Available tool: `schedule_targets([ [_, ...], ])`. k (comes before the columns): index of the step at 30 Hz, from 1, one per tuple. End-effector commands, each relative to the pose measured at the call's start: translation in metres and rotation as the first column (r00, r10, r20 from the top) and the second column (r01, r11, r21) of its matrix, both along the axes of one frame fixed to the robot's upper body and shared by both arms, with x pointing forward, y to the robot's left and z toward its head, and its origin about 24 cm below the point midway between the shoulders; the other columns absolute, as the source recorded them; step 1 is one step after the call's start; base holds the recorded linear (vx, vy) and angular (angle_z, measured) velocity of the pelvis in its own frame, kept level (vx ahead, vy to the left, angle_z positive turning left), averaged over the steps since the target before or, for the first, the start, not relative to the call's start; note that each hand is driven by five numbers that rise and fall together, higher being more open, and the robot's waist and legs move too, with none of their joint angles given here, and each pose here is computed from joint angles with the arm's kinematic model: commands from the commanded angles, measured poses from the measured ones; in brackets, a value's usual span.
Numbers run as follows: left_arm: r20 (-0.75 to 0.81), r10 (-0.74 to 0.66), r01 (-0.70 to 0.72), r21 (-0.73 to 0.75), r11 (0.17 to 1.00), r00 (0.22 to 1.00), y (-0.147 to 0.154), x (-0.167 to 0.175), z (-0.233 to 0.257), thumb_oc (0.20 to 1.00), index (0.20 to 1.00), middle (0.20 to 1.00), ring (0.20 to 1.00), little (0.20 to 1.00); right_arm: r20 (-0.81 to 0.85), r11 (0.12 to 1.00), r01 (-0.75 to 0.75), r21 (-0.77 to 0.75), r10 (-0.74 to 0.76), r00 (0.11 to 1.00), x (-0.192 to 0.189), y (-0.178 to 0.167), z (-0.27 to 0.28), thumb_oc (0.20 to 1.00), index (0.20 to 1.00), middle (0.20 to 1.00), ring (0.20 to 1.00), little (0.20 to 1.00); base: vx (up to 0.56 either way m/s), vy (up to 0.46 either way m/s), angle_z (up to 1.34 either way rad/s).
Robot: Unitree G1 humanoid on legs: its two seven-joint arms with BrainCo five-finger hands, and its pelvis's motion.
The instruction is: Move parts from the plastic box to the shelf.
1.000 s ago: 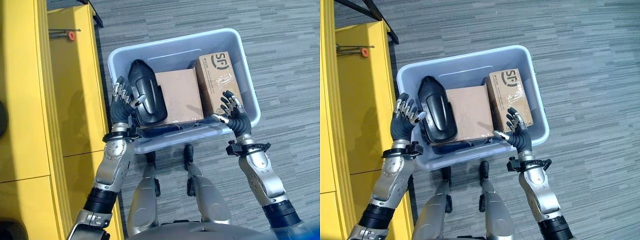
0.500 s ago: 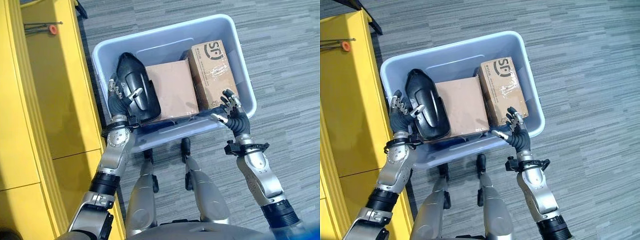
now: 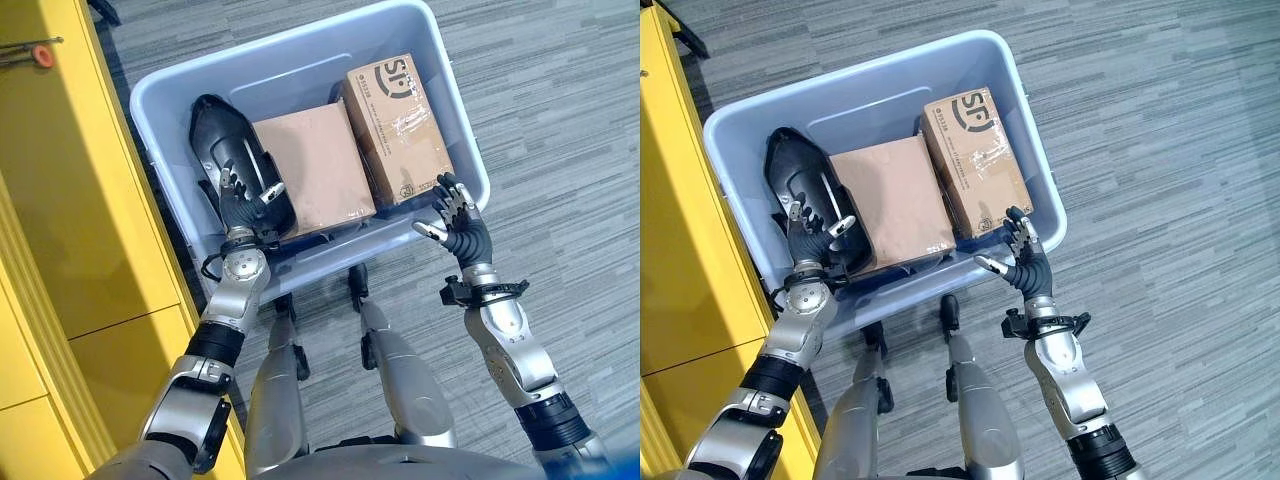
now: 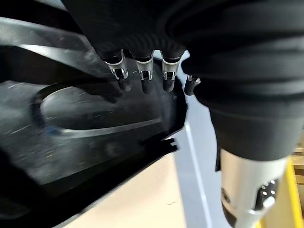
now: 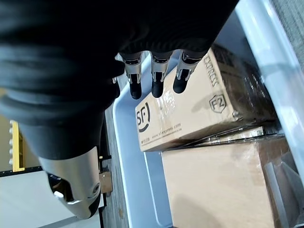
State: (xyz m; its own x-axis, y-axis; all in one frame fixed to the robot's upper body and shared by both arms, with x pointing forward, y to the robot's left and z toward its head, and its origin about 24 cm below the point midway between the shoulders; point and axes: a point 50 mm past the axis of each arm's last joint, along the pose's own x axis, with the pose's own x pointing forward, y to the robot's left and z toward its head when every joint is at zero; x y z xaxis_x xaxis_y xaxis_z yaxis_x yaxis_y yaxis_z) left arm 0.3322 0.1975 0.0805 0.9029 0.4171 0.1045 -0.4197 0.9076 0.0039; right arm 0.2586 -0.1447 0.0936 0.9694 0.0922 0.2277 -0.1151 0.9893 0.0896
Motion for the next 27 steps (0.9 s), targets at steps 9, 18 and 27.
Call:
schedule_targets([
  [9, -0.01, 0.049, -0.048, 0.12, 0.992, 0.999, 0.009, 0.008, 0.004, 1.0, 1.0, 1.0, 1.0, 1.0, 0.128, 0.998, -0.003, 0.067, -0.005, 0.992, -0.012, -0.002, 0.019, 1.0, 1.0, 1.0, 1.0, 1.0, 0.0, 0.0, 0.0],
  [18, -0.064, -0.016, 0.034, 0.289, 0.957, 0.998, -0.006, 0.022, 0.007, 1.0, 1.0, 1.0, 1.0, 1.0, 0.148, 0.997, -0.024, 0.076, 0.013, 0.989, -0.013, -0.002, 0.022, 1.0, 1.0, 1.0, 1.0, 1.0, 0.0, 0.0, 0.0],
  [27, -0.105, -0.108, 0.142, 0.397, 0.907, 0.989, -0.024, 0.027, 0.006, 1.0, 1.0, 1.0, 1.0, 1.0, 0.159, 0.996, -0.031, 0.084, 0.017, 0.987, -0.014, -0.002, 0.024, 1.0, 1.0, 1.0, 1.0, 1.0, 0.01, 0.002, -0.02],
])
